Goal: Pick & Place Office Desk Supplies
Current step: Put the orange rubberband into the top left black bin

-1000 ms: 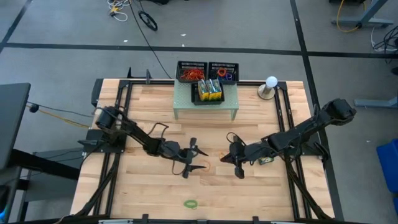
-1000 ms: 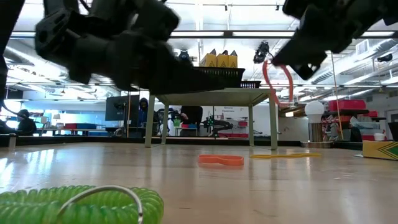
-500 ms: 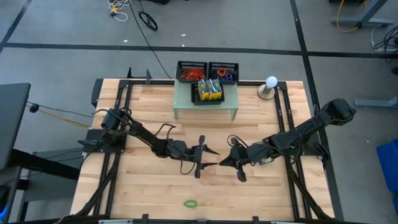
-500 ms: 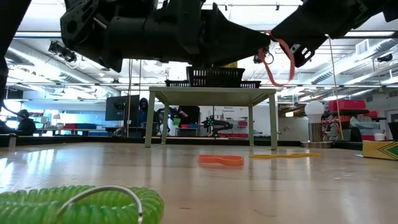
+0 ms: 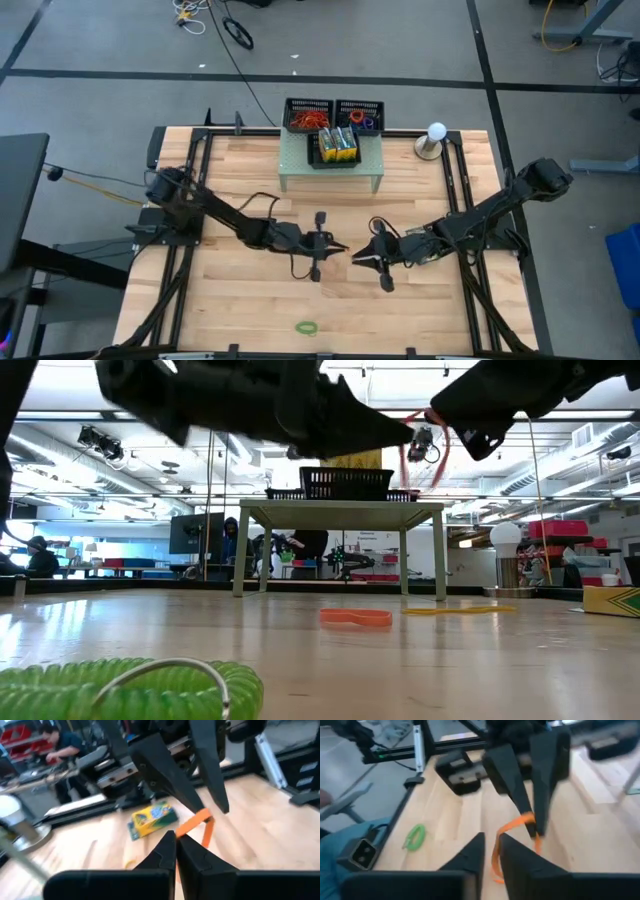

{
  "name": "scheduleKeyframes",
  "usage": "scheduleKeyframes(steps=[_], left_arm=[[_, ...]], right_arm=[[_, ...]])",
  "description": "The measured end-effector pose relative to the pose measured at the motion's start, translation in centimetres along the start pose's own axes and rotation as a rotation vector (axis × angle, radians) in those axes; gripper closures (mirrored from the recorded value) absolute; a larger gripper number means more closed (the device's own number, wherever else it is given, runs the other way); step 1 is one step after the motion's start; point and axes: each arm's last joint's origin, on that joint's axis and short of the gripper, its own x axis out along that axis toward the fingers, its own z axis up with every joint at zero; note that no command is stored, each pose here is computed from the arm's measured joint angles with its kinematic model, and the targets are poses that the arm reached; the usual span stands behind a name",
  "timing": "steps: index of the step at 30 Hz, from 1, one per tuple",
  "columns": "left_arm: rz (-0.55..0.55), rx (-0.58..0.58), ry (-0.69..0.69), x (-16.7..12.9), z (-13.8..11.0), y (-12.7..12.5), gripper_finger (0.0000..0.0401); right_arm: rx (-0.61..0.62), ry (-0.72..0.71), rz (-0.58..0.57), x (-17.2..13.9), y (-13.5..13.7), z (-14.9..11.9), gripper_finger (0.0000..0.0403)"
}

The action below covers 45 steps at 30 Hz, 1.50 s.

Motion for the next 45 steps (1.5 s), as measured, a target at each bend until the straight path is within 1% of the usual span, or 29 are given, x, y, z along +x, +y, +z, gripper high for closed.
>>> scheduleKeyframes(steps=[2, 6, 9, 11, 12, 14, 18, 20, 23, 24, 26, 29, 32, 35, 38, 40, 42, 45], left_arm=[[0.030, 0.012, 0.065, -0.8, 0.9, 0.3, 0.0395], [0.120, 0.000, 0.126, -3.3, 4.1, 1.8, 0.0395], [0.220, -0.017, 0.180, -5.8, 6.2, 3.5, 0.0396], [0.300, -0.008, 0.206, -7.6, 7.5, 5.1, 0.0396], [0.346, 0.006, 0.223, -8.5, 8.1, 6.1, 0.0396], [0.445, -0.009, 0.227, -10.2, 9.1, 8.7, 0.0396], [0.574, -0.062, 0.180, -12.7, 10.1, 14.8, 0.0397], [0.612, -0.103, 0.177, -13.5, 10.3, 18.1, 0.0397], [0.603, -0.172, 0.152, -14.2, 10.5, 22.7, 0.0397], [0.591, -0.192, 0.132, -14.2, 10.6, 24.0, 0.0397], [0.574, -0.230, 0.127, -13.9, 10.2, 26.5, 0.0397], [0.589, -0.275, 0.162, -12.9, 9.1, 29.7, 0.0397], [0.603, -0.306, 0.220, -11.9, 7.6, 32.3, 0.0397], [0.615, -0.326, 0.302, -10.9, 5.8, 34.1, 0.0396], [0.624, -0.354, 0.375, -10.2, 4.1, 35.5, 0.0395], [0.634, -0.356, 0.409, -9.9, 3.1, 36.0, 0.0389], [0.627, -0.339, 0.430, -9.6, 2.7, 36.0, 0.0376], [0.603, -0.312, 0.460, -9.4, 2.6, 35.7, 0.0342]], right_arm=[[-0.008, -0.002, -0.033, -0.1, 0.1, -0.1, 0.0313], [-0.027, 0.013, -0.096, -0.2, 0.1, -0.5, 0.0264], [-0.034, 0.028, -0.124, -0.2, -0.1, -0.7, 0.0243], [-0.038, 0.037, -0.129, -0.2, -0.1, -0.8, 0.0241], [-0.038, 0.036, -0.128, -0.2, -0.1, -0.8, 0.0243], [-0.042, 0.040, -0.129, -0.2, -0.1, -0.9, 0.0256], [-0.063, 0.043, -0.135, -0.2, -0.2, -1.0, 0.0308], [-0.067, 0.041, -0.145, -0.2, -0.3, -1.0, 0.0340], [-0.067, 0.037, -0.159, -0.2, -0.4, -1.0, 0.0384], [-0.068, 0.036, -0.162, -0.2, -0.4, -1.0, 0.0393], [-0.068, 0.035, -0.167, -0.2, -0.4, -1.0, 0.0396], [-0.068, 0.035, -0.166, -0.2, -0.4, -1.0, 0.0384], [-0.072, 0.043, -0.169, -0.2, -0.4, -1.1, 0.0380], [-0.080, 0.057, -0.173, -0.2, -0.5, -1.2, 0.0387], [-0.101, 0.073, -0.177, -0.2, -0.5, -1.4, 0.0395], [-0.107, 0.076, -0.177, -0.2, -0.5, -1.4, 0.0397], [-0.110, 0.077, -0.177, -0.2, -0.5, -1.4, 0.0396], [-0.110, 0.077, -0.178, -0.2, -0.5, -1.4, 0.0389]])
